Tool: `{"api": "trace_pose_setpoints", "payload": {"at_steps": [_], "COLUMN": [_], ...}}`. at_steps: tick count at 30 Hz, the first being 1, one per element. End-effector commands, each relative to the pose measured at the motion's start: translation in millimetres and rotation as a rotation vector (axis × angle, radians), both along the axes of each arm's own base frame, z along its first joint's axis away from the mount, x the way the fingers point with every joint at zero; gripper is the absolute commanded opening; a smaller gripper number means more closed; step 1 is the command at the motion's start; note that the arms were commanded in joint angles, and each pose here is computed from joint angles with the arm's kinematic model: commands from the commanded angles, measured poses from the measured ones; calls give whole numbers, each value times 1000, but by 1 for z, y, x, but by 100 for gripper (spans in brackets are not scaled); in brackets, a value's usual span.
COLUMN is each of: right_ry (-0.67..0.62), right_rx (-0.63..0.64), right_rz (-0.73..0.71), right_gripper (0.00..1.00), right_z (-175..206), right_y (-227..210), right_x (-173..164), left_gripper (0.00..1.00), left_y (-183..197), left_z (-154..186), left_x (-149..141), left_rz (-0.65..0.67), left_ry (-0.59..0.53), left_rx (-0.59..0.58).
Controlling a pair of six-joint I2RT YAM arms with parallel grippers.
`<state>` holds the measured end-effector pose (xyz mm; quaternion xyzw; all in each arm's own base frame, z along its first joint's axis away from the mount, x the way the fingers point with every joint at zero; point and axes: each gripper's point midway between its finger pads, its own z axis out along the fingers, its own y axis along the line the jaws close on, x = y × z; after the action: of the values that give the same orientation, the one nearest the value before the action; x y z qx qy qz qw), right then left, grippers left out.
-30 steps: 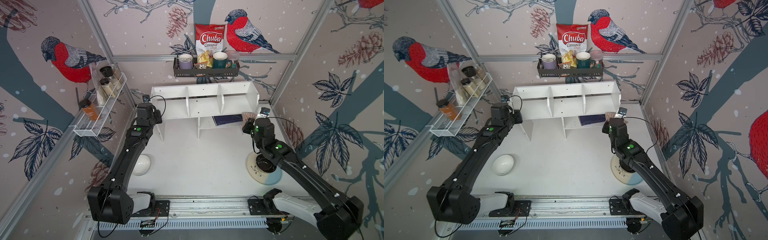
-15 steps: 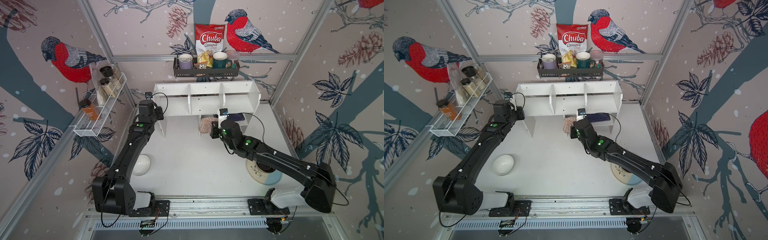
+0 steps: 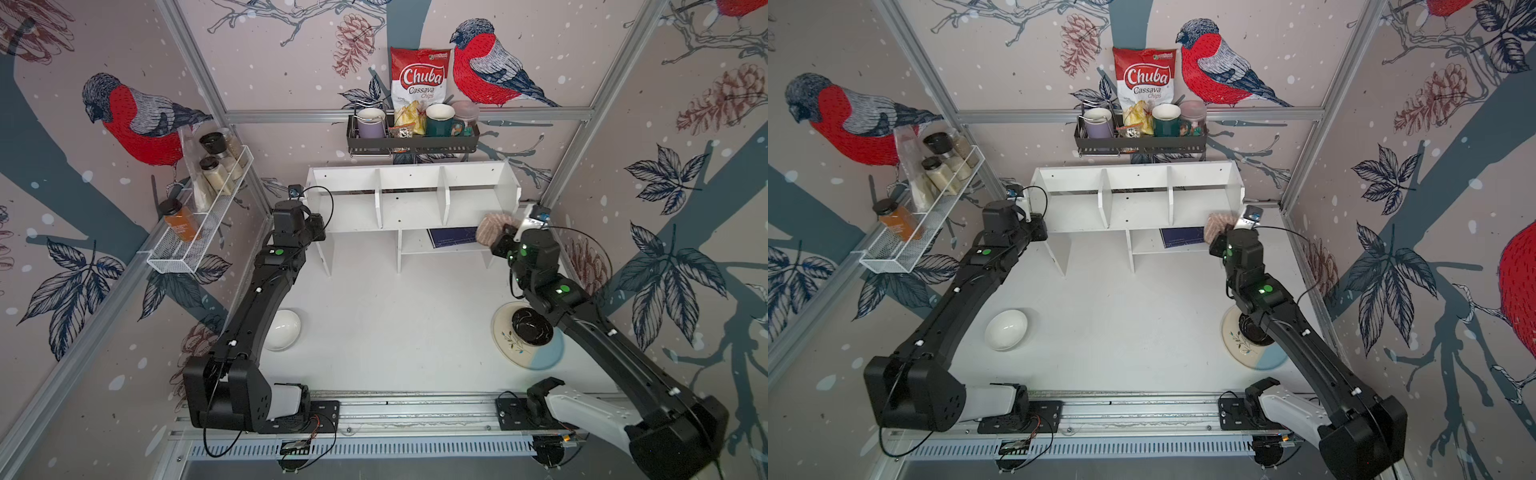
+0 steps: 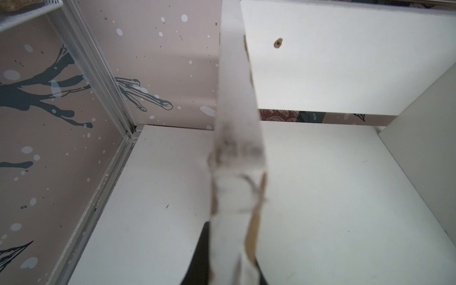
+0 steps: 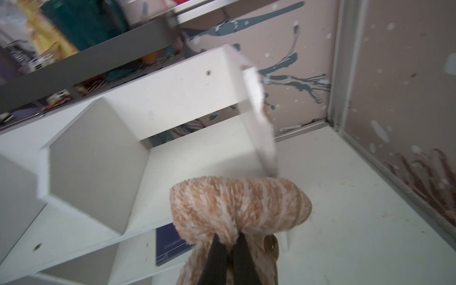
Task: Wipe the bookshelf clean with a cloth
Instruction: Wipe the dust from the shelf.
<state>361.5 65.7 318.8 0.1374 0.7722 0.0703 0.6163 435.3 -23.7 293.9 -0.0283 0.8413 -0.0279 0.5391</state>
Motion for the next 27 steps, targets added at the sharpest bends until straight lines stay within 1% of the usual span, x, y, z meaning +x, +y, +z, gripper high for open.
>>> {"api": "trace_pose_setpoints", "payload": {"at_steps": [1,2,4,10,12,13,16,18,22,27], "right_ry": [80,110,178,342,377,383,383,349,293,273], "right_rx": [69,95,144,153,119,77,-21,-72,-109,-143], "right_rz": [-13,-25,-4,11,45,65,148,221,363,491], "right_gripper": [0,0,0,0,0,0,0,0,0,0], "right_z": [-26,-37,-62,-142,-159,-164,-161,-149,-130,-123], "right_y": [-30,-38,-38,-17,-2,10,54,89,164,251], "right_x": [6,11,21,33,29,26,19,16,12,10], "left_gripper": [0,0,0,0,0,0,0,0,0,0], "left_y": [-3,-4,-6,-13,-18,-19,-19,-20,-19,-21], "left_z": [-33,-33,-34,-38,-38,-39,-44,-42,-40,-41], "left_x": [-15,-15,-14,-13,-13,-12,-11,-12,-14,-14], "left_rz": [11,6,-8,-49,-76,-83,-85,-87,-86,-89], "left_ry": [141,140,139,146,145,144,166,159,156,158], "left_rx": [-87,-86,-91,-88,-100,-99,-94,-99,-98,-108]}}
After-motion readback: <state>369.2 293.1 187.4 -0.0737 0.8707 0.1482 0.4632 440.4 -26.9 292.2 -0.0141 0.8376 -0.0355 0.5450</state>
